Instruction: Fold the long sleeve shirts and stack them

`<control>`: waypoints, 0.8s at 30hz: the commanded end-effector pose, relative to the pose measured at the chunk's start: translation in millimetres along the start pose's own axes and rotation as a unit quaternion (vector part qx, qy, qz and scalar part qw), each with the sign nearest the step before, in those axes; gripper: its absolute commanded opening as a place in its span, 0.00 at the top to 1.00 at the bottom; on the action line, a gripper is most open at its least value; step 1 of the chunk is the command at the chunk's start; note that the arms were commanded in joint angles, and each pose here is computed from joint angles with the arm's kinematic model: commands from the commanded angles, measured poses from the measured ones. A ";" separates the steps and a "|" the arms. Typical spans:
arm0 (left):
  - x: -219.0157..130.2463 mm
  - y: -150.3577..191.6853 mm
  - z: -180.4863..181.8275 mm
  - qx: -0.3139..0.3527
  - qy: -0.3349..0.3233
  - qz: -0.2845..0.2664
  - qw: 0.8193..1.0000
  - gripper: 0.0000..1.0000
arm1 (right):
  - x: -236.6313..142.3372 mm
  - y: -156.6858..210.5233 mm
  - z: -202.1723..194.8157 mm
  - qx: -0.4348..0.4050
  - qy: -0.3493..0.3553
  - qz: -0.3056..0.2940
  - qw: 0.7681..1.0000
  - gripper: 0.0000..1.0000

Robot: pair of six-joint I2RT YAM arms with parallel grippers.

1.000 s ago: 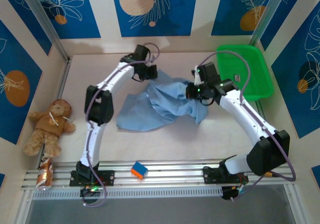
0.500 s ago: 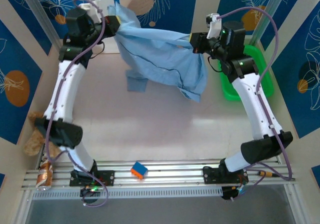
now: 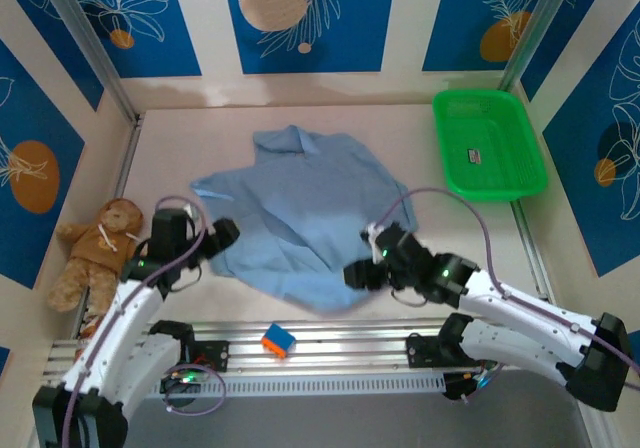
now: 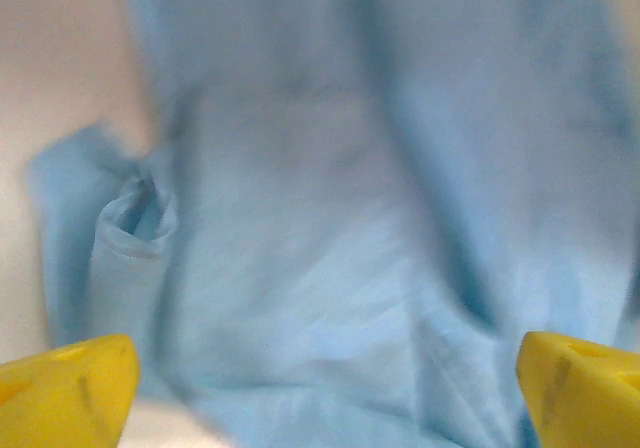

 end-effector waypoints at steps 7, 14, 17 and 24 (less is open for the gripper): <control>-52.4 -52.2 -43.9 0.070 -0.030 -0.086 0.993 0.00 | -77.4 -34.4 -19.1 0.079 0.143 -0.059 0.985 0.34; 27.0 -72.3 -49.5 0.162 -0.107 0.017 0.981 0.00 | -48.0 -26.5 -105.5 0.250 0.279 0.004 0.927 0.34; 57.5 -76.1 -35.3 0.152 -0.130 0.041 0.979 0.00 | -41.6 -33.0 -127.7 0.295 0.254 -0.006 0.921 0.35; 116.2 -86.8 -2.6 0.056 -0.132 0.076 0.987 0.00 | -7.2 -10.0 -129.4 0.322 0.207 0.045 0.923 0.37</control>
Point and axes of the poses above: each hand's point on the last joint's axis, 136 mm out from that joint toward the fingers, its own x axis out along the fingers, its own z axis along the line the jaws close on, y = z × x, the point moved 3 cm from there along -x, back along the fingers, and after that the axes turned 12 degrees about -x, right-handed, at the moved point
